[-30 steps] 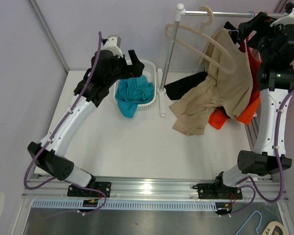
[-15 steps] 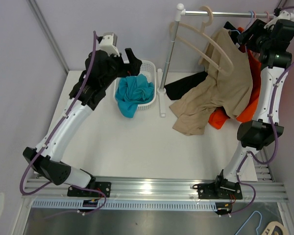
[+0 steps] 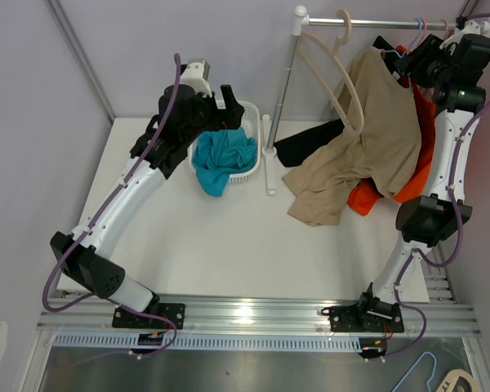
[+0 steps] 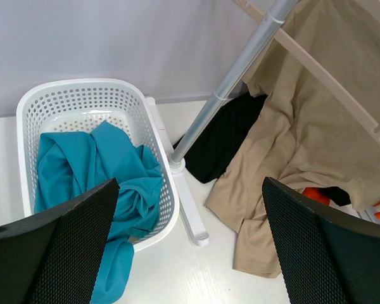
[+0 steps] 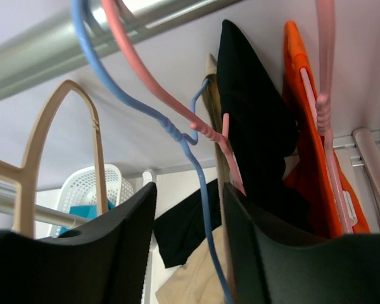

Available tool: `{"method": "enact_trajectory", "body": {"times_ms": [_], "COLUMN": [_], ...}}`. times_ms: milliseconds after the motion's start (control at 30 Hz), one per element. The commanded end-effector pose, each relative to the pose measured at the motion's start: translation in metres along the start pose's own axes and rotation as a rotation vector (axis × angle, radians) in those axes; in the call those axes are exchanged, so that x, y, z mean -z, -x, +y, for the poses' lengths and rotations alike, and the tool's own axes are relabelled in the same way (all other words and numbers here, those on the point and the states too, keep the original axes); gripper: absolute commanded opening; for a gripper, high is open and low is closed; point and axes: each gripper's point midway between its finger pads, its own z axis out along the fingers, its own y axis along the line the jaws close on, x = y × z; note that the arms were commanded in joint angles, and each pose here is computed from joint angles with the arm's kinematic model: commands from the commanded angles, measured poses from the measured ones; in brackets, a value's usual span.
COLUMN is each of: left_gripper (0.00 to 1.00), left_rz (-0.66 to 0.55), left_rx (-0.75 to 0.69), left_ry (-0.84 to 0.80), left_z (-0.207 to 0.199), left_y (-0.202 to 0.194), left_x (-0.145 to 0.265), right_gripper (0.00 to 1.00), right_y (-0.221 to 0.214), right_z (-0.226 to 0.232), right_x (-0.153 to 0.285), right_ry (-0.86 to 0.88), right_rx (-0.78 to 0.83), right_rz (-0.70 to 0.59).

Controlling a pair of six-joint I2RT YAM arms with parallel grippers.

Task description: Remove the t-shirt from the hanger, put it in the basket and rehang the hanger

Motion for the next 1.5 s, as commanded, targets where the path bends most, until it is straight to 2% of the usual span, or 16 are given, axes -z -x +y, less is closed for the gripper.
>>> {"method": "enact_trajectory", "body": {"times_ms": [0,100,133,167,233,300,333,367,467,700,833,867,1000,1067,1200,1467], "left_gripper": [1.00,0.99,1.00,0.99,0.99,0.99,0.99,1.00,0.99,1.00,0.99,1.00,1.00,0.99,0.99,0.99], "left_rz": [-0.054,-0.050,-0.048,-0.049,-0.044,-0.041,-0.047,-0.037,-0.050,-0.085,-0.188,-0.236,-0.373,-0.377,-0.366,-0.259], "left_rx": [-0.016,-0.018,-0.018,-0.020,-0.022,-0.023,-0.024,-0.027,-0.032,-0.110,-0.181,-0.196,-0.263,-0.264,-0.259,-0.239], "left_ry": [-0.041,-0.038,-0.038,-0.036,-0.036,-0.035,-0.036,-0.034,-0.049,-0.157,-0.265,-0.322,-0.554,-0.633,-0.768,-0.852], "left_z": [-0.013,-0.012,-0.012,-0.011,-0.011,-0.010,-0.011,-0.010,-0.013,-0.045,-0.074,-0.089,-0.129,-0.139,-0.160,-0.176], "left_y": [0.020,0.017,0.017,0.017,0.015,0.014,0.016,0.012,0.017,0.032,0.043,0.042,0.049,0.042,0.033,0.011], "left_x": [0.001,-0.002,-0.003,-0.003,-0.004,-0.005,-0.005,-0.006,-0.003,0.011,0.040,0.046,0.090,0.100,0.114,0.106], "right_gripper": [0.52,0.48,0.42,0.31,0.21,0.06,0.06,0.00,0.00,0.00,0.00,0.00,0.00,0.00,0.00,0.00], "right_y": [0.005,0.002,0.001,0.001,0.001,0.003,0.005,0.012,0.018,0.047,0.035,0.042,0.028,0.014,0.025,0.029], "right_z": [0.010,0.008,0.008,0.008,0.009,0.013,0.014,0.019,0.030,0.074,0.087,0.104,0.108,0.105,0.107,0.115], "right_x": [-0.003,-0.006,-0.007,-0.008,-0.010,-0.013,-0.014,-0.012,-0.013,0.023,0.045,0.067,0.094,0.099,0.126,0.125], "right_ry": [0.047,0.033,0.033,0.035,0.040,0.044,0.046,0.051,0.077,0.184,0.193,0.209,0.175,0.172,0.158,0.195], "right_rx": [0.002,0.011,0.010,0.011,0.011,0.014,0.015,0.021,0.026,0.035,0.030,0.062,0.064,0.062,0.082,0.054], "right_rz": [-0.015,-0.014,-0.013,-0.013,-0.017,-0.029,-0.034,-0.051,-0.069,-0.135,-0.097,-0.128,-0.117,-0.094,-0.155,-0.134]}}
